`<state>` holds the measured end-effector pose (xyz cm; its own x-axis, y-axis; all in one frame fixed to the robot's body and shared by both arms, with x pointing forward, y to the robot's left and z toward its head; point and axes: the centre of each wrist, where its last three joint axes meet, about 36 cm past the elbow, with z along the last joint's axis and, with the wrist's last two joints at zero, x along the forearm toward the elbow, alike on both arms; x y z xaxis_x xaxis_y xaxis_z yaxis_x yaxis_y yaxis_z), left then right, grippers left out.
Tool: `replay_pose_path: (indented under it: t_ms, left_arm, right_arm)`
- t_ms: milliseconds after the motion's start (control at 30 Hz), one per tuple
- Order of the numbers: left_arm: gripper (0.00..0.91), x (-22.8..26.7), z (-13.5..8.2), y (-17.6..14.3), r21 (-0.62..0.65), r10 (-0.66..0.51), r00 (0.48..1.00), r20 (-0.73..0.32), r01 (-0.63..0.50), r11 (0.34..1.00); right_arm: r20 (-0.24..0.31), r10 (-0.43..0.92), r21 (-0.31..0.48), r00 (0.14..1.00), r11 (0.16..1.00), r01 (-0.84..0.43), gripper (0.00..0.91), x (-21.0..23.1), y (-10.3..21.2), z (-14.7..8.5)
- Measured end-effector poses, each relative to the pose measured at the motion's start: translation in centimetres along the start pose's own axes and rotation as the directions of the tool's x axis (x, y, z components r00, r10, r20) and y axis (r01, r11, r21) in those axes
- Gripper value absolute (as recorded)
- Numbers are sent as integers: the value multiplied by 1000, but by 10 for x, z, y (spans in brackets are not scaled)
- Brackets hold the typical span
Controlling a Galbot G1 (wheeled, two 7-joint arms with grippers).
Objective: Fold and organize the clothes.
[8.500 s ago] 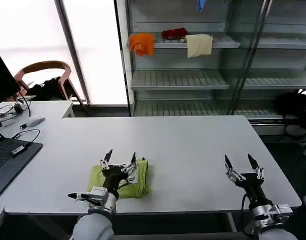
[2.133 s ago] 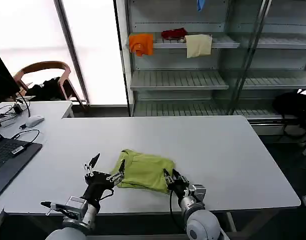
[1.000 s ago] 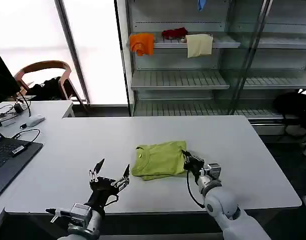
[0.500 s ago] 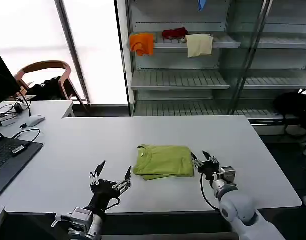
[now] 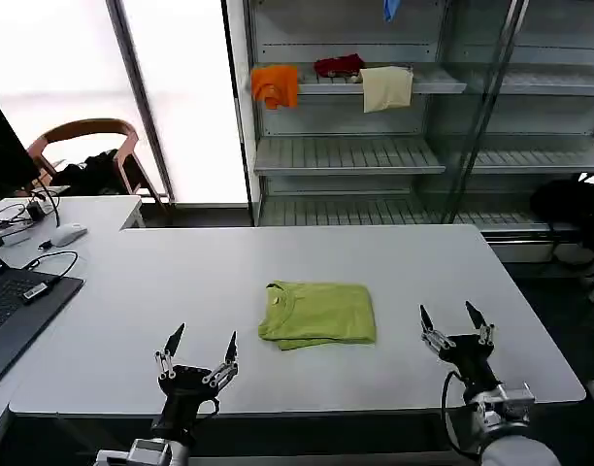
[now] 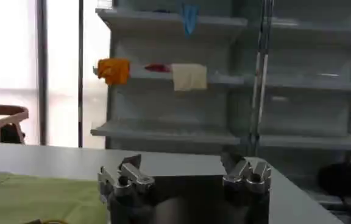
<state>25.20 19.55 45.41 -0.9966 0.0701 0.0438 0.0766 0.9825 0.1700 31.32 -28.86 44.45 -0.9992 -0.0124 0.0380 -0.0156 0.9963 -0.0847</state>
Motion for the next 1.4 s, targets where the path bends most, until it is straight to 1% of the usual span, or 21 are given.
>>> replay_pose_path:
  t_ms: [133, 267, 433, 633, 833, 1033, 1400]
  left_arm:
    - [907, 14, 17, -3, 14, -25, 999, 31, 25, 1000]
    - [907, 27, 32, -5, 19, -39, 998, 49, 38, 999]
    - [907, 40, 42, -7, 34, -53, 996, 72, 51, 998]
    - [907, 49, 52, -10, 44, -59, 995, 79, 56, 997]
    - [907, 54, 55, -9, 51, -58, 996, 68, 55, 997]
    - [907, 57, 52, -7, 62, -48, 997, 54, 45, 997]
    - [907, 51, 50, 3, 78, -32, 999, 33, 30, 996]
  right_arm:
    - [21, 42, 3, 999, 999, -42, 907, 31, 2, 15]
    - [43, 59, -2, 997, 998, -59, 907, 55, 5, 24]
    - [71, 50, -5, 996, 999, -50, 907, 78, 8, 31]
    - [104, 54, -15, 993, 999, -53, 907, 91, 8, 36]
    - [124, 51, -18, 991, 999, -49, 907, 95, 7, 43]
    - [134, 47, -13, 990, 999, -45, 907, 99, 1, 49]
    - [149, 45, -14, 988, 999, -44, 907, 104, -5, 51]
